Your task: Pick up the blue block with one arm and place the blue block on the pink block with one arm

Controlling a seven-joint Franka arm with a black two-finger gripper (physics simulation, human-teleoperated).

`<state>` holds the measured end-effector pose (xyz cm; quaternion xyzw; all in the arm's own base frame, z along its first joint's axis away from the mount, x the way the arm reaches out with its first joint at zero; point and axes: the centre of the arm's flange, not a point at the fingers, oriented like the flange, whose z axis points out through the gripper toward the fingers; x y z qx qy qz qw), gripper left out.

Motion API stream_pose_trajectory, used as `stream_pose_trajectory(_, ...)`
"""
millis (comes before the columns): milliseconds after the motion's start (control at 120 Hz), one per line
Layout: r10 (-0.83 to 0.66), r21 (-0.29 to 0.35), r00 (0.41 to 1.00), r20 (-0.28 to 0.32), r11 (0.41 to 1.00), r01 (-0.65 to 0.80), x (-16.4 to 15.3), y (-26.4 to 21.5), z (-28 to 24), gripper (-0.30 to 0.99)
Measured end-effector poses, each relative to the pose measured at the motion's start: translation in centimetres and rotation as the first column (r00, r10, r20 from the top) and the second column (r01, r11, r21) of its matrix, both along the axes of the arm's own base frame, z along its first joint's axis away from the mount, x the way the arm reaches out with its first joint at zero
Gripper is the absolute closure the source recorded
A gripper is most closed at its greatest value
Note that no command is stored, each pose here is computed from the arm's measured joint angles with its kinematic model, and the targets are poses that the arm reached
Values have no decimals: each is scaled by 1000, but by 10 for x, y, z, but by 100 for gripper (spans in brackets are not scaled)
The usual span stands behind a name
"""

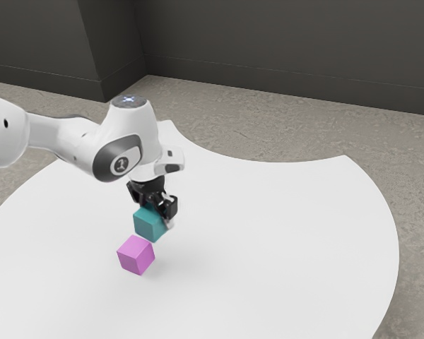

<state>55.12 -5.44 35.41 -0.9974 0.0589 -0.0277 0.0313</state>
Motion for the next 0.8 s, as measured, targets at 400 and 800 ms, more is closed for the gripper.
stream_pose_trajectory(400,16,-7,1000,13,1000,-15,-36,27,-1,36)
stream_pose_trajectory(800,102,-108,991,88,990,-92,-35,38,5,35)
